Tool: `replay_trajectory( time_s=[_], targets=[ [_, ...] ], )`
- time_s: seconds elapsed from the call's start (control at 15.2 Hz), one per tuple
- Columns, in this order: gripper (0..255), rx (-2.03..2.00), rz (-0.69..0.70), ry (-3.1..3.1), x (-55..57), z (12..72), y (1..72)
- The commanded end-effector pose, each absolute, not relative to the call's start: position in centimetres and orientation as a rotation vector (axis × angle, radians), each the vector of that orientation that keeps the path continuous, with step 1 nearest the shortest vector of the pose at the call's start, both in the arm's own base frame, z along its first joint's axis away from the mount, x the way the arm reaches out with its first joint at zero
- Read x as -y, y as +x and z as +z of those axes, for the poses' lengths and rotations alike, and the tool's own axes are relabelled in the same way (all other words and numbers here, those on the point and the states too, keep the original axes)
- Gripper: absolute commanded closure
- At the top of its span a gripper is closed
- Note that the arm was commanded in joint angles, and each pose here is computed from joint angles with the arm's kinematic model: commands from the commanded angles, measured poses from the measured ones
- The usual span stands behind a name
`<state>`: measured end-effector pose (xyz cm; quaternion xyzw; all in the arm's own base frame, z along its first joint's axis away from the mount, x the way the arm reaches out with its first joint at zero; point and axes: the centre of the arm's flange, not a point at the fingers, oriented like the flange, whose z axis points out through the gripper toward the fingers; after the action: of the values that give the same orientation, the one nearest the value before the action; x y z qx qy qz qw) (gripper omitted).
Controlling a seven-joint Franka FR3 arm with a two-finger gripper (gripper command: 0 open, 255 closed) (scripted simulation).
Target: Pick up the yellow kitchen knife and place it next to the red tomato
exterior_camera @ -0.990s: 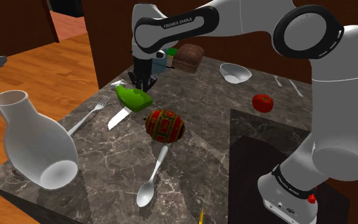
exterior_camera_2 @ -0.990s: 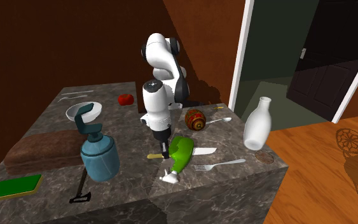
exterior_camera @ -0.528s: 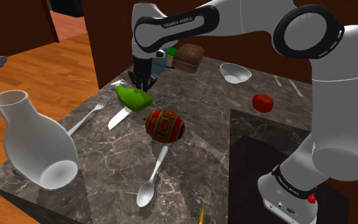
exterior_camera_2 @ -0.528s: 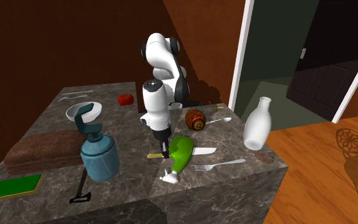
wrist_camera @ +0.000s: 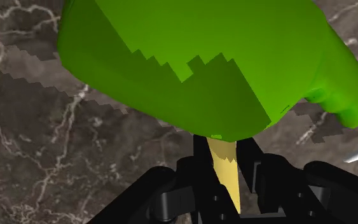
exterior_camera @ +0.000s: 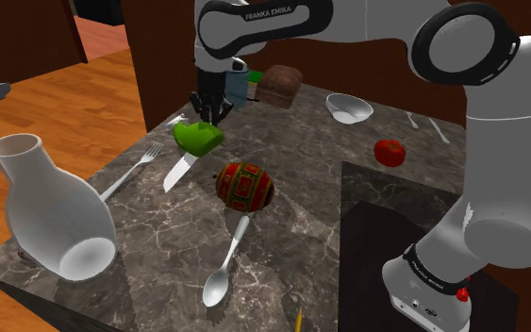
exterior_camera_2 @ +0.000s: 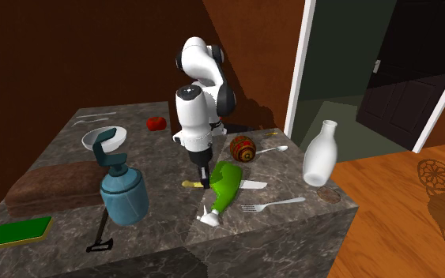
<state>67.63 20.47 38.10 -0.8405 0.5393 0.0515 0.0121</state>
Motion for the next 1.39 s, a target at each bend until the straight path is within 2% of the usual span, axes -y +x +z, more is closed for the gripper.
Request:
replay_trajectory(
  time_s=[0.0,1.06,1.32],
  targets=[
    [255,-1.681,0.161,-2.62,-20.4,39.2,67.5],
    [255,-1.681,0.161,-2.62,-20.4,47.7,67.5],
    [255,-1.681,0.161,-2.62,-16.8,47.7,65.8]
  ],
)
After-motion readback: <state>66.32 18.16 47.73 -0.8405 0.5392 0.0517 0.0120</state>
